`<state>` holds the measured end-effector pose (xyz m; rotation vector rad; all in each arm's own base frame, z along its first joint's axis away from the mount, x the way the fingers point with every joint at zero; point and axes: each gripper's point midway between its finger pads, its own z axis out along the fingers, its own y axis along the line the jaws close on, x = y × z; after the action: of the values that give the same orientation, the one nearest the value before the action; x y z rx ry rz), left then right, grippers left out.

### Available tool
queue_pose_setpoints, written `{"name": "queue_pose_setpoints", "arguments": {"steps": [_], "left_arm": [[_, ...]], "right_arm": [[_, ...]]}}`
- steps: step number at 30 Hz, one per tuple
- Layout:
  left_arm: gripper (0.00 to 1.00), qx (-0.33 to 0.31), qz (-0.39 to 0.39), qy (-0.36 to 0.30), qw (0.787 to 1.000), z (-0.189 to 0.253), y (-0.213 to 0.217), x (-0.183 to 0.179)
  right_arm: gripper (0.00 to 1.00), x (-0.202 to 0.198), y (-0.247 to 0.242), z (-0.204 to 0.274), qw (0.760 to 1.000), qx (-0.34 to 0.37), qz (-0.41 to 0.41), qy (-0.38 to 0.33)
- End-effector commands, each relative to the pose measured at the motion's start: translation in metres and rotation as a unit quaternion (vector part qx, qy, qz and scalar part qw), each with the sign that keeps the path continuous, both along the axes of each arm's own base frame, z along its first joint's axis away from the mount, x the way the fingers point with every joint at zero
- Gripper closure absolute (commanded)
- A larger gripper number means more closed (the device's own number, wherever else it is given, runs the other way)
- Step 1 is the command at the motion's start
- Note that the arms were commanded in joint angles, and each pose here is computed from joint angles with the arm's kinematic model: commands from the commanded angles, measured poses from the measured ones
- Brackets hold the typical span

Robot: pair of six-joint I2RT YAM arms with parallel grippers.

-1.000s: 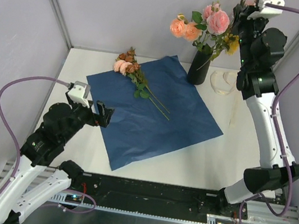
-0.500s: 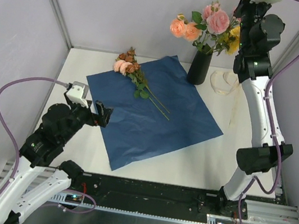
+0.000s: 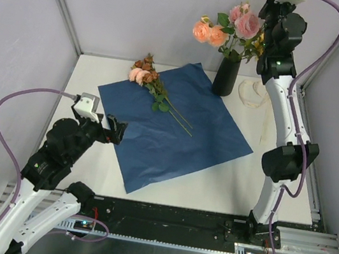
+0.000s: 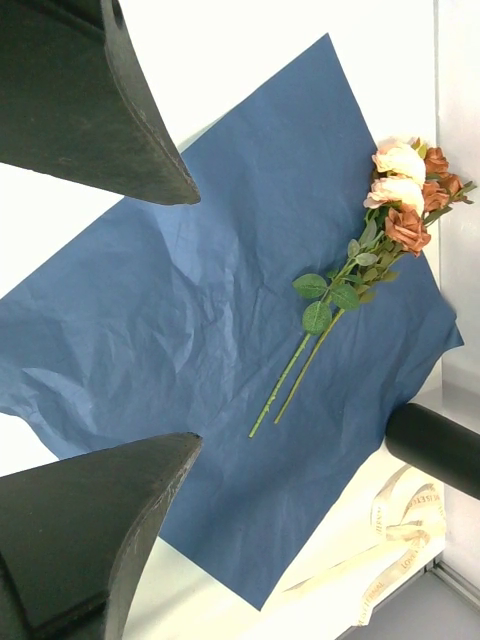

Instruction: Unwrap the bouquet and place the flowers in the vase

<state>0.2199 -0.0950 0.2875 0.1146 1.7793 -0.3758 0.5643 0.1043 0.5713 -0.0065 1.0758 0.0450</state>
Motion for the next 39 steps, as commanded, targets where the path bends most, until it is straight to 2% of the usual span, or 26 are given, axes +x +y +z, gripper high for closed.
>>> {"name": "queue_pose_setpoints", "arguments": {"steps": [1,9,13,29,39], "left_arm": [[0.00,0.005,0.008,-0.017,1.000,0.006,0.004,0.001],[0.00,0.005,0.010,-0.017,1.000,0.006,0.005,0.001],[0.00,0.006,0.012,-0.016,1.000,0.005,0.005,0.002],[0.00,0.004,0.012,-0.016,1.000,0.005,0.005,0.002],[0.00,0.003,0.012,-0.016,1.000,0.006,0.005,0.002]], "right_arm": [[1.00,-0.003,-0.008,0.025,0.998,0.018,-0.013,-0.050],[1.00,0.037,0.004,-0.024,1.000,0.003,-0.008,-0.013],[1.00,0.043,0.008,-0.039,1.000,0.010,0.004,0.009],[1.00,0.009,0.000,0.000,0.999,0.028,0.028,0.014],[1.00,0.005,0.002,-0.002,0.998,0.034,0.039,0.035]]}}
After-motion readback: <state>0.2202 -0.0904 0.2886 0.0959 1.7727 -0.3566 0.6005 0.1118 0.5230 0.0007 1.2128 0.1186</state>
